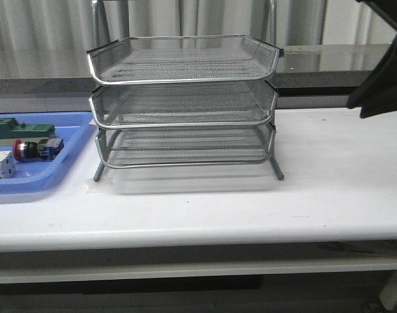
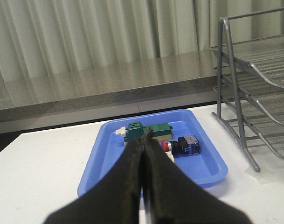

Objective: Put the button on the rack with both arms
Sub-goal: 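Reach the right gripper down to the front edge of the middle mesh tray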

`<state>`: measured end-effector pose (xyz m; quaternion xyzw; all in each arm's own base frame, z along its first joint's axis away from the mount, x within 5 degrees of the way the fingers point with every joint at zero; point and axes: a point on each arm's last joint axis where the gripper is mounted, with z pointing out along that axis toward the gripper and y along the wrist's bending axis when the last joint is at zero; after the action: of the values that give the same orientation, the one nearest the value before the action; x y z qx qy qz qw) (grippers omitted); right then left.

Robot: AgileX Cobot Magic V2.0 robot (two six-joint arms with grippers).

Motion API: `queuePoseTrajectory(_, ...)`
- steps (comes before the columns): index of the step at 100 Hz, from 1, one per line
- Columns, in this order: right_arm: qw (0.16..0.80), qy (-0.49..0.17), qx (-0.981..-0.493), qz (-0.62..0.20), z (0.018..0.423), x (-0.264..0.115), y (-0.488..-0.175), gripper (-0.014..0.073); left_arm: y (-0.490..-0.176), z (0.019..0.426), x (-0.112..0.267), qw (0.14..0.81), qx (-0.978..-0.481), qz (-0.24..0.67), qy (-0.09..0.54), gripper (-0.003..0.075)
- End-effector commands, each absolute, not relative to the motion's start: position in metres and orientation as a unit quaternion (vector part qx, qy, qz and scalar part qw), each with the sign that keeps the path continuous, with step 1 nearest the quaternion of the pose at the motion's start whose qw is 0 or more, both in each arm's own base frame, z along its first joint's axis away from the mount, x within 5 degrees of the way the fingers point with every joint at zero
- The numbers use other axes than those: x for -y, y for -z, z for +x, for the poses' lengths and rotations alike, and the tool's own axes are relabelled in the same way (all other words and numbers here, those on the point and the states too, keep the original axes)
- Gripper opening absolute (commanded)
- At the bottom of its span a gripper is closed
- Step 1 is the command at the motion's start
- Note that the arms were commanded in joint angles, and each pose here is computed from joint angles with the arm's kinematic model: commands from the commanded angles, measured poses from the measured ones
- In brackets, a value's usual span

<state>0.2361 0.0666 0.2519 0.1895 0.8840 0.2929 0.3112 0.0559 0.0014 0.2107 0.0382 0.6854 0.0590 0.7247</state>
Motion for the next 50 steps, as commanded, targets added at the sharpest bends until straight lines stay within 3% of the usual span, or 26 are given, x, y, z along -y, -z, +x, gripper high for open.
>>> queuePoseTrajectory(1,0.352,-0.309,-0.861,0.198,0.246,-0.072,-0.265,0.0261,-0.201,0.055,-0.002,0.744,-0.664,0.032,-0.057,-0.0021)
queuePoseTrajectory(50,0.318,-0.35,-0.845,0.248,0.299,-0.09,-0.259,0.0271,-0.201,0.055,-0.002,0.744,-0.664,0.032,-0.057,-0.0021)
